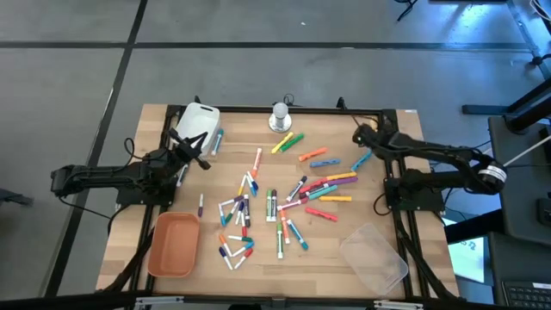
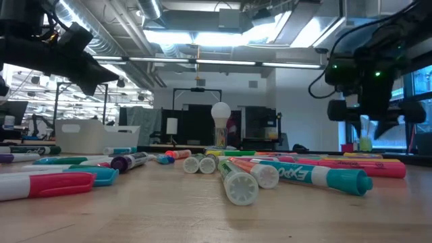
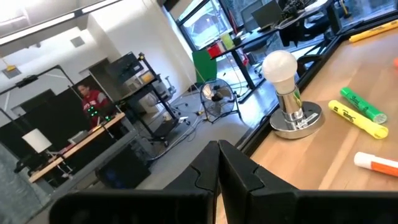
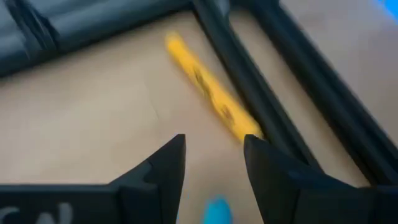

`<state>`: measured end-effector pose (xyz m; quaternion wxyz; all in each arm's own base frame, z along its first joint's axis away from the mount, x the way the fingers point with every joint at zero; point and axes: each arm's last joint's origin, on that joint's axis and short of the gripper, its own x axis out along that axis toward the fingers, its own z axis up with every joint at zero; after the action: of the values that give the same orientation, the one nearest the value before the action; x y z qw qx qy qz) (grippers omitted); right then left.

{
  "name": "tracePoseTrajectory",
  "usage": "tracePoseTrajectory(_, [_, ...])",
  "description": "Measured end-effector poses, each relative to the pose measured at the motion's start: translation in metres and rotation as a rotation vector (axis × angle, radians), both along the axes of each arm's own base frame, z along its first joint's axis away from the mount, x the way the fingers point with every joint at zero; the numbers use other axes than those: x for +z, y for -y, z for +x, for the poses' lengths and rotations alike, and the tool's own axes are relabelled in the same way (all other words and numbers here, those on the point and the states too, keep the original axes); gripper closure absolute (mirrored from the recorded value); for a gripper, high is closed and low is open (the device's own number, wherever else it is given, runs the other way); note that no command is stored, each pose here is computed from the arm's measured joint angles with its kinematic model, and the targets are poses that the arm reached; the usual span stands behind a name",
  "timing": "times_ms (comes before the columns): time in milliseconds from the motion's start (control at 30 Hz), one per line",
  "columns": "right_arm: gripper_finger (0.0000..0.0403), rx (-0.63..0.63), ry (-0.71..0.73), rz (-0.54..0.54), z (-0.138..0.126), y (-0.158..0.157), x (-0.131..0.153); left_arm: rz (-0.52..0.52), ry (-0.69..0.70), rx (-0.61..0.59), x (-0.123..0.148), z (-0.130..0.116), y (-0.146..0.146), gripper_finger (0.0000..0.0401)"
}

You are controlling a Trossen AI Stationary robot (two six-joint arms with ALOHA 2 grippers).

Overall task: Pick & Place Markers
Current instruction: Put the yellow highlighter pen into the transparent bin

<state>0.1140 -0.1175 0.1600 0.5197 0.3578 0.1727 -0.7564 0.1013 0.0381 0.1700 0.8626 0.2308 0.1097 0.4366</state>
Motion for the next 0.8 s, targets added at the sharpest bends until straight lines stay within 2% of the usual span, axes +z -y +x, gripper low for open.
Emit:
tracePoseTrajectory(67, [0.0240,-0.017,-0.034,-0.032,-0.002,0.007,0.000,0.000,0.000,0.000,0.000,0.000,0.000,0.0395])
tracePoseTrajectory(233, [0.0247,-0.050,-0.157,-0.010,-0.010,0.022,-0.009,-0.001,0.001,0.000,0.000,0.000,0.000,0.0395])
tracePoseTrajectory(333, [0.0253,-0.058,-0.146,0.016,-0.011,0.029,-0.015,-0.001,0.001,0.000,0.000,0.000,0.000,0.0395])
tracePoseTrajectory(467, [0.0260,0.007,-0.107,0.026,-0.003,0.040,-0.022,-0.001,0.001,0.001,0.000,0.000,0.000,0.0395])
tracePoseTrajectory(533, [0.0265,0.036,-0.144,0.028,-0.002,0.046,-0.026,-0.001,0.001,0.001,0.000,0.000,0.000,0.0395])
tracePoseTrajectory(667, [0.0279,0.005,-0.234,0.071,-0.009,0.049,-0.035,-0.001,0.002,0.005,0.000,0.000,0.000,0.0395])
tracePoseTrajectory(800, [0.0290,0.036,-0.153,0.115,-0.007,0.052,-0.037,-0.001,0.001,0.006,0.000,0.000,0.000,0.0395])
